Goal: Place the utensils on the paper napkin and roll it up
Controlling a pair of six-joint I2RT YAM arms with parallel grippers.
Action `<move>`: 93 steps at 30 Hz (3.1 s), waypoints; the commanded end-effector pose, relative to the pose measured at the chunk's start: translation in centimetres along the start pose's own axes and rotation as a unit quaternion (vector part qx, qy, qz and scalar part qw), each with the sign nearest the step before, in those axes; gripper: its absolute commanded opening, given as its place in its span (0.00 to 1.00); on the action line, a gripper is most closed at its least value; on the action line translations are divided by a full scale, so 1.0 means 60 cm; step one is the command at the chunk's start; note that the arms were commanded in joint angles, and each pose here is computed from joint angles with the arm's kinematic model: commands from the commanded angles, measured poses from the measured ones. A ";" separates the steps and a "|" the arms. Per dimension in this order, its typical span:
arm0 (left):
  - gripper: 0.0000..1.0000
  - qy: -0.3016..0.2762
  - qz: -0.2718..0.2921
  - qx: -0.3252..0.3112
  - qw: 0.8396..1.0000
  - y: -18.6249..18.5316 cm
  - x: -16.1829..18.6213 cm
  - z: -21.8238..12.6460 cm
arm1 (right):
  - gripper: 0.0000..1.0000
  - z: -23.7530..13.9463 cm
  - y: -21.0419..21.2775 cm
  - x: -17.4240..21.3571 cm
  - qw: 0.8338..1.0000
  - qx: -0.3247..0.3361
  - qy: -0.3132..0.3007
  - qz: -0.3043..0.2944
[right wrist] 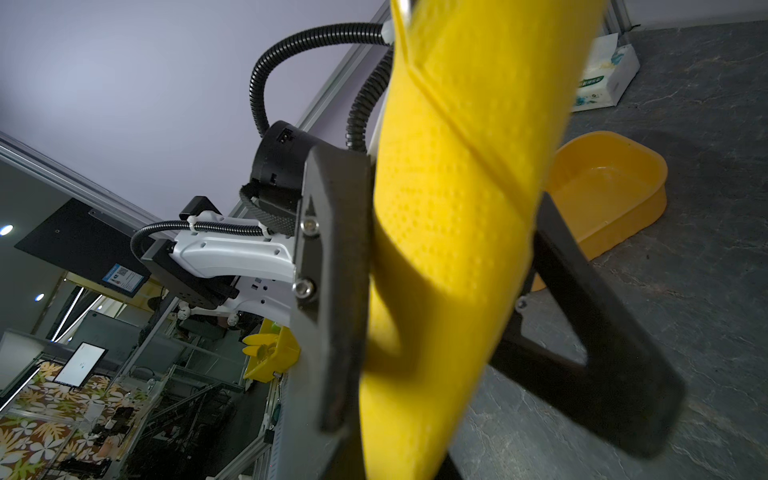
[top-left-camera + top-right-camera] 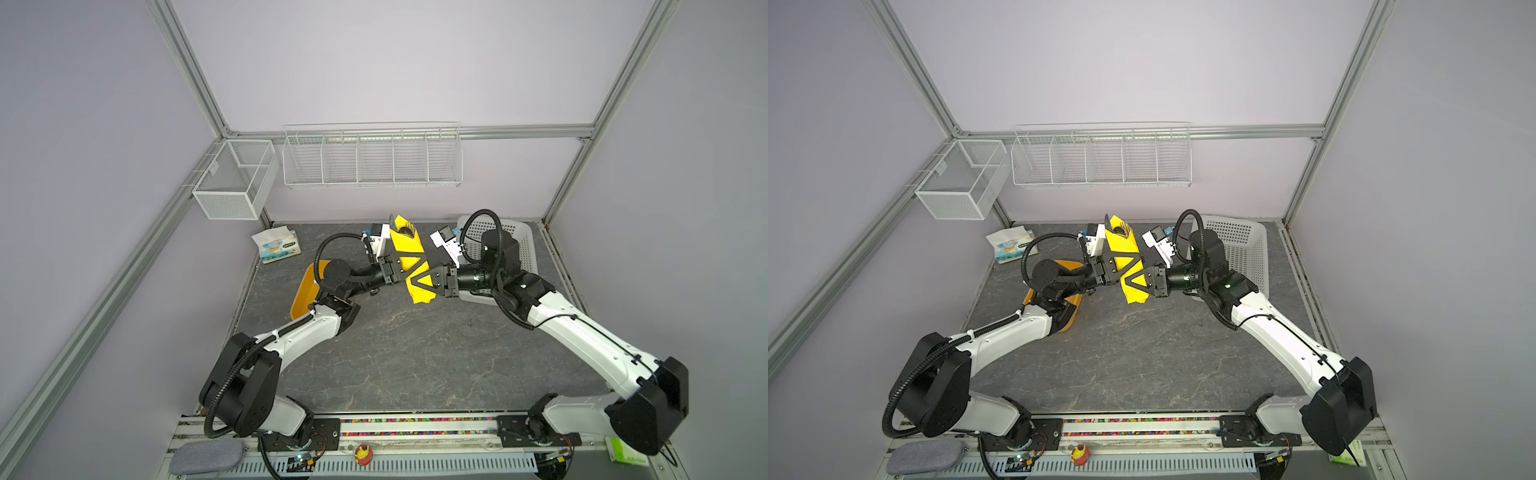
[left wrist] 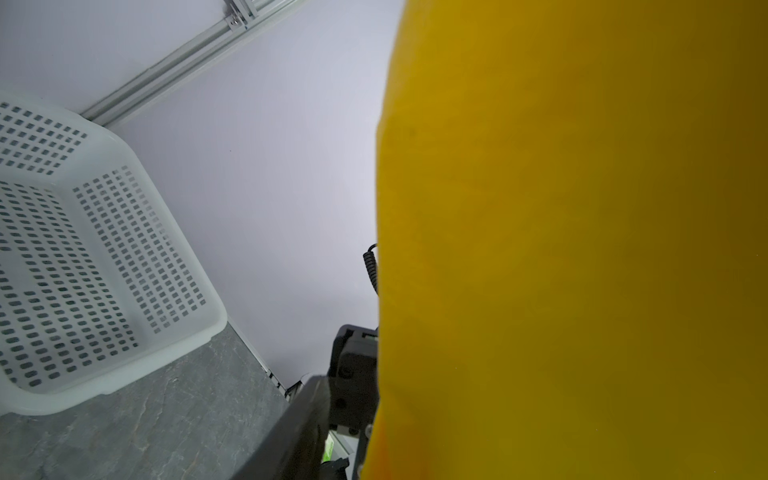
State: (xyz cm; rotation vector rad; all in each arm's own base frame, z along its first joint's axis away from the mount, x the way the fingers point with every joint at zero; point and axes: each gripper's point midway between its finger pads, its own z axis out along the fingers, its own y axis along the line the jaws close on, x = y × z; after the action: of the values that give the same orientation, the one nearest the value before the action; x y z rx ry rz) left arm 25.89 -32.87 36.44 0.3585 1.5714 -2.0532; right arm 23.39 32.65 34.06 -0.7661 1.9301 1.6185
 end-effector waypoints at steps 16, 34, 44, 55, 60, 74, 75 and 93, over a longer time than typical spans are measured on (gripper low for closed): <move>0.22 -0.011 0.030 0.014 0.999 -0.030 -0.007 -0.002 | 0.11 -0.016 0.008 -0.009 1.000 -0.002 -0.022 -0.015; 0.06 -0.015 0.034 0.017 0.999 -0.035 -0.010 -0.002 | 0.11 -0.021 0.001 -0.009 1.000 0.006 -0.026 -0.009; 0.00 -0.016 0.037 0.019 0.999 -0.037 -0.010 -0.002 | 0.21 -0.024 -0.007 -0.008 0.999 0.022 -0.026 -0.005; 0.00 -0.016 0.035 -0.006 0.999 -0.018 -0.009 -0.002 | 0.53 -0.093 -0.028 -0.017 0.989 0.127 -0.072 -0.017; 0.00 -0.018 0.028 -0.019 0.999 -0.003 -0.007 -0.004 | 0.64 -0.177 -0.083 -0.021 0.959 0.255 -0.123 0.002; 0.00 -0.021 0.020 -0.037 0.999 0.015 0.000 -0.010 | 0.72 -0.306 -0.340 0.075 0.856 0.478 -0.040 0.189; 0.00 -0.021 0.019 -0.038 0.999 0.016 -0.001 -0.011 | 0.72 -0.299 -0.350 0.075 0.859 0.473 -0.029 0.196; 0.00 -0.014 0.009 -0.055 0.998 0.036 0.011 -0.017 | 0.74 -0.143 -0.408 0.146 0.898 0.370 0.104 0.212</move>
State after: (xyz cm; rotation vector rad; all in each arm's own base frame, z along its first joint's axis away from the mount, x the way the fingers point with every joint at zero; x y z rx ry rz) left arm 27.00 -33.02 32.49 0.2635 1.7162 -1.9548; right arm 35.41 18.78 12.63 -0.1128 2.7351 0.8026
